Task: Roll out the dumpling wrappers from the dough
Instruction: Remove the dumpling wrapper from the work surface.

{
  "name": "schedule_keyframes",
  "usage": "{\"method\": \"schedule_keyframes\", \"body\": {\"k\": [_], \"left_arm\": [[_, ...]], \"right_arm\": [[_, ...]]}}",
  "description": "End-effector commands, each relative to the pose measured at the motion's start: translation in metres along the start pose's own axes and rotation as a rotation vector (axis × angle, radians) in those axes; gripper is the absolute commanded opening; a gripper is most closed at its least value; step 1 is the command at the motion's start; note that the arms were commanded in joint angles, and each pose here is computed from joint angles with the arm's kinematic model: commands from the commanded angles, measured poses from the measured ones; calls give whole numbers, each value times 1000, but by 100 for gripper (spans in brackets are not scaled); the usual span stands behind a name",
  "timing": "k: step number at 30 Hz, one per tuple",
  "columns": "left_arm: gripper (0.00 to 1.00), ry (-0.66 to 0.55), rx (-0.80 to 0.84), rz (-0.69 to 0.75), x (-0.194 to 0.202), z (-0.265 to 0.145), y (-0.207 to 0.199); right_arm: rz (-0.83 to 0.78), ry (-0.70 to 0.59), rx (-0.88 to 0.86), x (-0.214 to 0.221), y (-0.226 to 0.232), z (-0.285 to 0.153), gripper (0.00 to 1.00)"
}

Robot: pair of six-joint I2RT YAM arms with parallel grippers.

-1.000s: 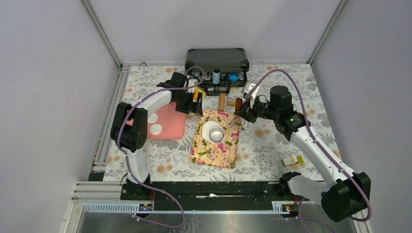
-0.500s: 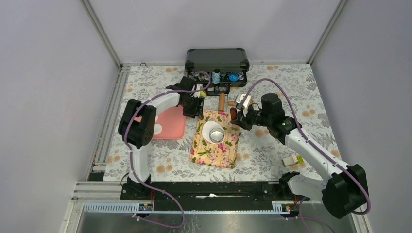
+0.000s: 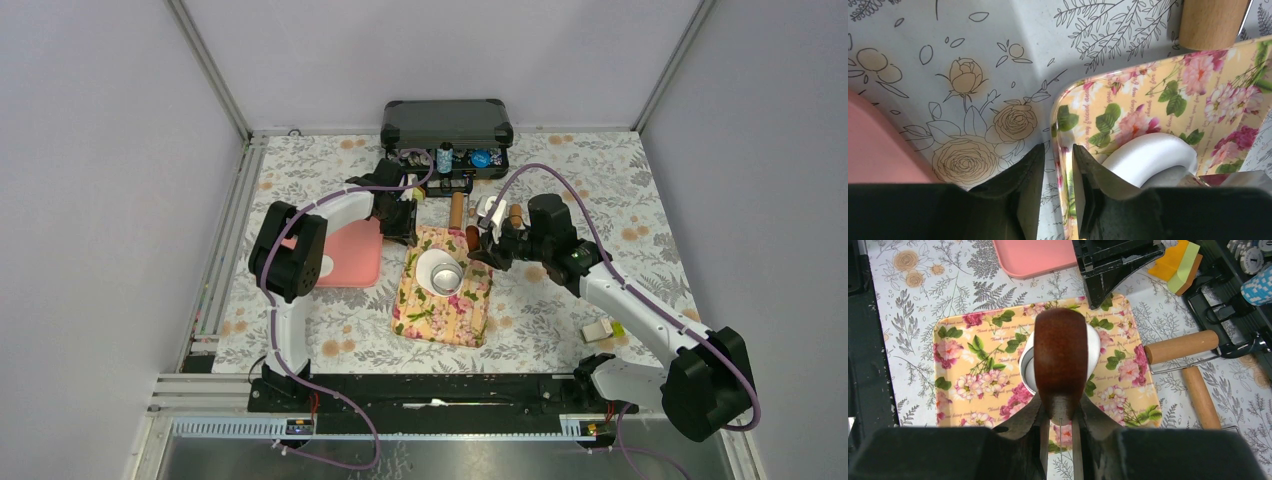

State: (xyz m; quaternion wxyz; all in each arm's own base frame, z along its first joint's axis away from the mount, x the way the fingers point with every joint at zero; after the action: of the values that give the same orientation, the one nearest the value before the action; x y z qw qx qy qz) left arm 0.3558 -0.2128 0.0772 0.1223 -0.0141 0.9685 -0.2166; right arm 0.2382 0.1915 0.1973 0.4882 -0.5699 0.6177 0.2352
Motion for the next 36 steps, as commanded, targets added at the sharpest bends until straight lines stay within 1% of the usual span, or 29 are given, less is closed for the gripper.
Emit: {"method": "schedule_keyframes", "body": {"k": [1,11,21,23,31,36], "left_arm": [[30,-27,-10,-22,-2,6,0],[17,-31,-54,-62,2,11,8],[4,-31,-79,-89,6,15,13],[0,-29,-76,-88,6,15,12],[0,-26,-73,-77,8,13,10],[0,-23,-75,-50,10,15,7]], "right_arm": [[-40,-43,-26,-14,-1,3,0],[-41,-50,-44,-16,3,6,0],[-40,-10,-49,-2,5,11,0],[-42,9,-51,2,5,11,0],[-66,71,-39,13,5,10,0],[-77,78,-11,14,1,11,0]]}}
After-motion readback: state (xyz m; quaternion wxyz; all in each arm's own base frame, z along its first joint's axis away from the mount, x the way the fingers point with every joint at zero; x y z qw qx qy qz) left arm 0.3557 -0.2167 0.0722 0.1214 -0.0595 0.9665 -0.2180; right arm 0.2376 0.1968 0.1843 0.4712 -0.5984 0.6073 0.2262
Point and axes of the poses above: each gripper's point midway between its finger pads, its own z axis out along the fingers, its own y axis along the line the jaws close on, x = y × z, the point moved 6 cm from there along -z, back along the fingers, and after that the axes turned 13 degrees about -z, right-handed, at the moved point
